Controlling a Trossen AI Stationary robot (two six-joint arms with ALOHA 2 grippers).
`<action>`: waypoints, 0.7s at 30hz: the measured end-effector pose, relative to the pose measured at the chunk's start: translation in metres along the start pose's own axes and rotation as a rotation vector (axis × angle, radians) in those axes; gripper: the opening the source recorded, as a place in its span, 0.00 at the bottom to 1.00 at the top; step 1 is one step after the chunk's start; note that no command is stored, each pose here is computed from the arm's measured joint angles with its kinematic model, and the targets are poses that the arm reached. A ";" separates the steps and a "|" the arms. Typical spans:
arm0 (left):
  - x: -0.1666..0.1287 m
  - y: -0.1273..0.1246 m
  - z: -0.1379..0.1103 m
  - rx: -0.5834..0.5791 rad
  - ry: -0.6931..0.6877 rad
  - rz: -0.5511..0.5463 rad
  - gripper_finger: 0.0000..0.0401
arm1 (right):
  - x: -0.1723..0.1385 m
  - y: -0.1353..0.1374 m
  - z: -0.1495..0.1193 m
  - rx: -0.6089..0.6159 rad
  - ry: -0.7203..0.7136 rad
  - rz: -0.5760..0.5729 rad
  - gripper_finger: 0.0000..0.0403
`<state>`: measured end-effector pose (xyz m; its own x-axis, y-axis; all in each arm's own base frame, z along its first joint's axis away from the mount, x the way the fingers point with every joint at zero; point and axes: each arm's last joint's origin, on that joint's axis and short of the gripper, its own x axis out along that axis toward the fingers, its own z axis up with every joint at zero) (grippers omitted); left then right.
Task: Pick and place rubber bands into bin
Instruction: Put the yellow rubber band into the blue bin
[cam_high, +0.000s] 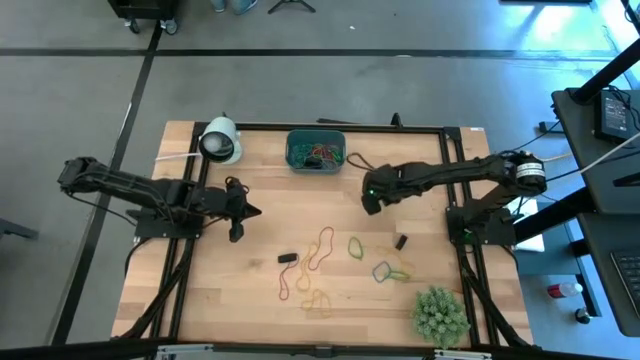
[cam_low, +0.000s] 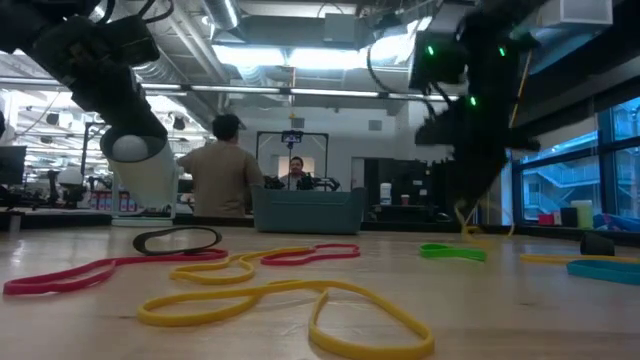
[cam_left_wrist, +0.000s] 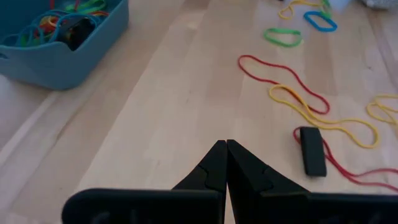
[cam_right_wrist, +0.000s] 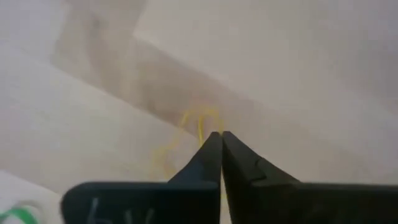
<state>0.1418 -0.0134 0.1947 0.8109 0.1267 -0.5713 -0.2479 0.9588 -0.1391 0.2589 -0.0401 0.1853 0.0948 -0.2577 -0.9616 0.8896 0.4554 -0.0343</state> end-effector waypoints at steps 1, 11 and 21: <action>0.000 0.001 0.000 0.001 -0.002 0.002 0.00 | -0.009 0.002 0.004 -0.017 -0.017 -0.017 0.01; 0.001 0.010 0.004 0.072 -0.018 0.051 0.00 | -0.099 0.031 0.075 -0.078 -0.336 0.095 0.00; 0.002 0.013 0.005 0.061 -0.018 0.059 0.01 | -0.085 0.075 0.161 -0.212 -0.452 0.084 0.00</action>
<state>0.1424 0.0005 0.1959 0.8052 0.1876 -0.5625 -0.2632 0.9631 -0.0555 0.3891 -0.1211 0.3084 0.3879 -0.5342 -0.7511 0.7646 0.6415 -0.0614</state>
